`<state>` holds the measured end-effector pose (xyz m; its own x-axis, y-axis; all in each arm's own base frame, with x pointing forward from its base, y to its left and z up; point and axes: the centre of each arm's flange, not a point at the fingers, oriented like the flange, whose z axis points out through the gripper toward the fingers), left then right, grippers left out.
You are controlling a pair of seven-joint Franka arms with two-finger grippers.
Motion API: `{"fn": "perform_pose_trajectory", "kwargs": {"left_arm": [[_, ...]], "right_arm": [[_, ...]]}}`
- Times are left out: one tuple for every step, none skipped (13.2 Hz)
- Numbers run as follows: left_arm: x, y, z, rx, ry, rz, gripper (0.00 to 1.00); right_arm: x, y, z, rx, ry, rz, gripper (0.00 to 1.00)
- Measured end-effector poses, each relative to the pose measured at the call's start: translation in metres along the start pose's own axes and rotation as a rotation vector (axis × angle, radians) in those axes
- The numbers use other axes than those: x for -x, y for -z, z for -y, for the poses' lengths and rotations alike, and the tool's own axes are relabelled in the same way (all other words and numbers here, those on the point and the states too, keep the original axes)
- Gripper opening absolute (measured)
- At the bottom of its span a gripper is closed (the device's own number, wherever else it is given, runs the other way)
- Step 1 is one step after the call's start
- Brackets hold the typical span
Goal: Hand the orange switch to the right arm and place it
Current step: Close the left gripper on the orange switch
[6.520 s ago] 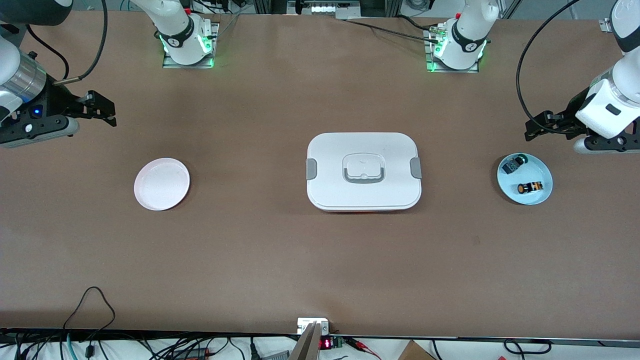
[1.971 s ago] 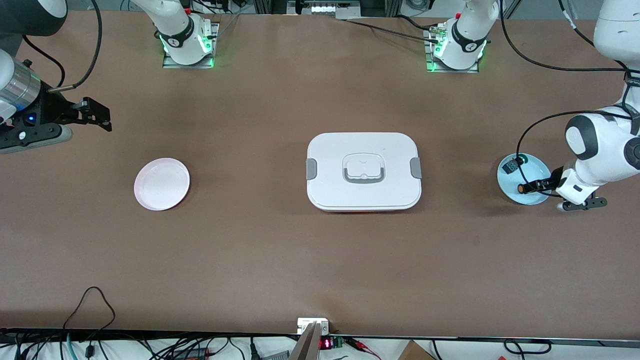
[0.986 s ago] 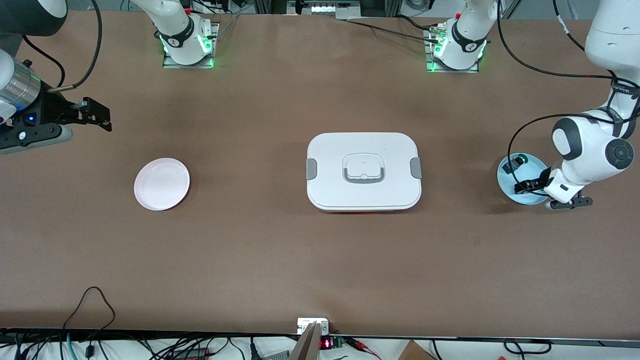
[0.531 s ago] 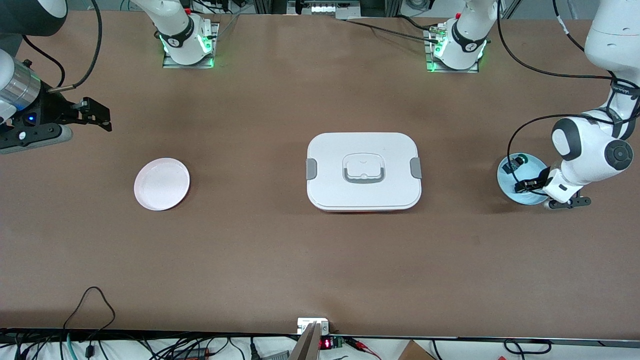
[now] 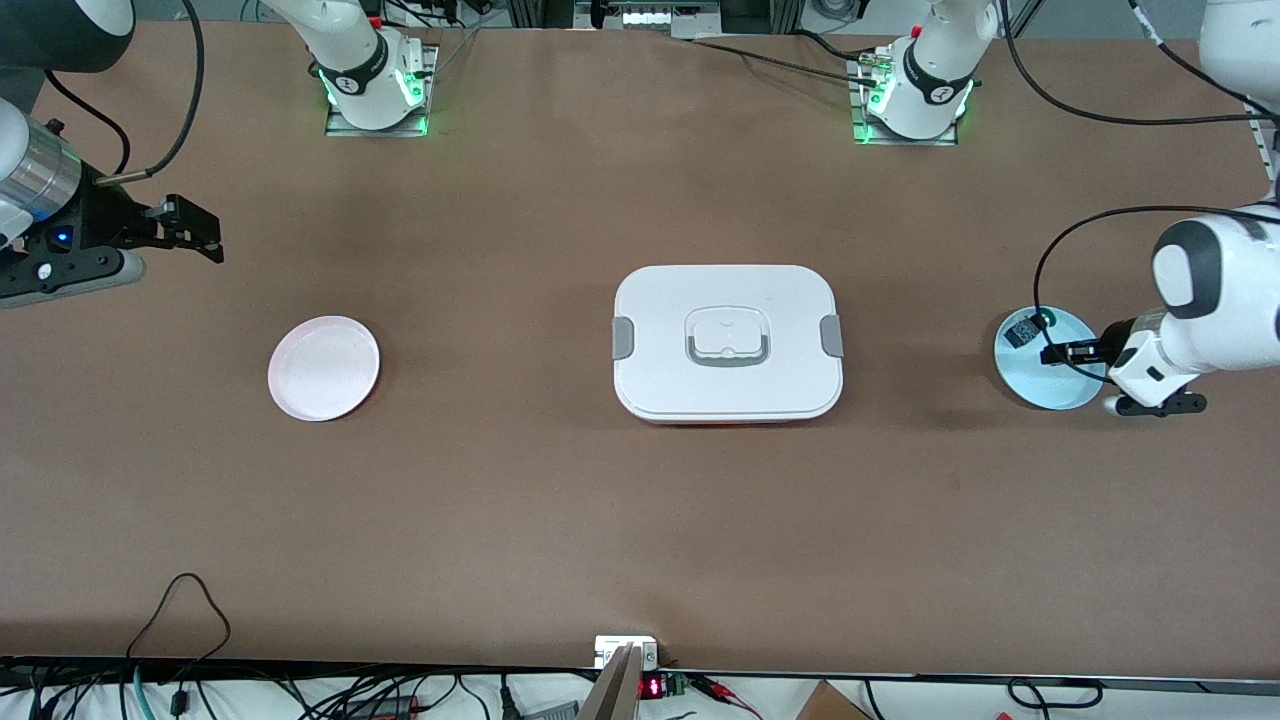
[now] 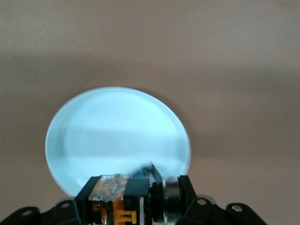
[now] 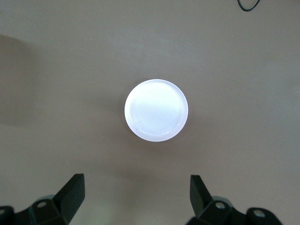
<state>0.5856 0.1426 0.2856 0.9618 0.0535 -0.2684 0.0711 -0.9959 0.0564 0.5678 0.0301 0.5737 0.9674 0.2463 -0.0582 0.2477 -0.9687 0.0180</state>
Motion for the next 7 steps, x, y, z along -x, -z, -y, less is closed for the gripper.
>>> {"fn": "perform_pose_trajectory", "kwargs": {"left_arm": [[0.0, 0.018, -0.013, 0.016, -0.018, 0.031, 0.72], [0.0, 0.033, -0.029, 0.052, -0.032, 0.054, 0.72], [0.001, 0.045, -0.045, 0.109, -0.041, 0.081, 0.72], [0.003, 0.053, -0.058, 0.173, -0.045, 0.105, 0.72], [0.004, 0.059, -0.068, 0.235, -0.052, 0.12, 0.72], [0.004, 0.062, -0.074, 0.293, -0.079, 0.119, 0.72], [0.003, 0.065, -0.08, 0.359, -0.138, 0.102, 0.72]], "right_arm": [[0.0, 0.0, 0.0, 0.0, 0.0, 0.0, 1.0], [0.0, 0.0, 0.0, 0.0, 0.0, 0.0, 1.0], [0.0, 0.0, 0.0, 0.0, 0.0, 0.0, 1.0], [0.0, 0.0, 0.0, 0.0, 0.0, 0.0, 1.0], [0.0, -0.001, 0.0, 0.0, 0.0, 0.001, 1.0], [-0.001, -0.001, 0.0, 0.0, 0.0, 0.002, 1.0], [-0.001, -0.002, 0.0, -0.001, 0.001, 0.004, 1.0]]}}
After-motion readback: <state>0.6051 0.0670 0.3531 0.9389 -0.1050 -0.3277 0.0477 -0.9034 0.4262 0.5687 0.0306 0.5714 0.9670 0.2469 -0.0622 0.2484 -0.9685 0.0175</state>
